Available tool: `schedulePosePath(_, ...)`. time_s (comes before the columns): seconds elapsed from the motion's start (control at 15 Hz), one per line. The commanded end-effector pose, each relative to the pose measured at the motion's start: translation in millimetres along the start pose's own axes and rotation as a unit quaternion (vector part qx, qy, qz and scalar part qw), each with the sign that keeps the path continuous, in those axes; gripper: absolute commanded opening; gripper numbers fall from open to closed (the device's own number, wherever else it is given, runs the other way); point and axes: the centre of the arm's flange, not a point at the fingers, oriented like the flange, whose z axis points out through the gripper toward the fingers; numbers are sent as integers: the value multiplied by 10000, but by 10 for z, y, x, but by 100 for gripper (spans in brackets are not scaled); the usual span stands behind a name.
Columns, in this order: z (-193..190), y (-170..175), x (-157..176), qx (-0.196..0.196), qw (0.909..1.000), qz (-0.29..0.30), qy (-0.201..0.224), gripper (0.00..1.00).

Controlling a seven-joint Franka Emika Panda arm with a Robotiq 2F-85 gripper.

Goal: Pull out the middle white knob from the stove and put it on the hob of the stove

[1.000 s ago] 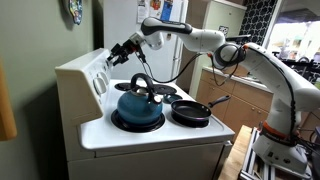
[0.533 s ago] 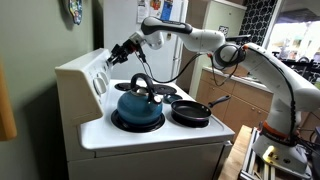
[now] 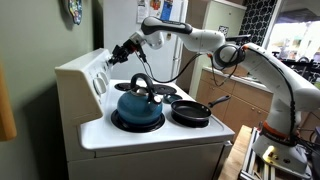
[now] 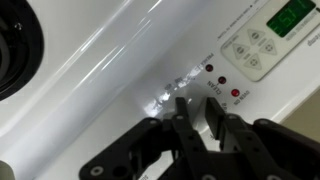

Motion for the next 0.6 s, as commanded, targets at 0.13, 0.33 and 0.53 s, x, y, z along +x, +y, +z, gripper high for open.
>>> schedulePosePath(0.13,66,18,230,-132,9998,-14,-162,6)
schedulePosePath(0.33,26,-4,231,-246,9991,-157,-292,6)
schedulePosePath(0.53,-8,-54,236,-476,9969,-388,-485,5)
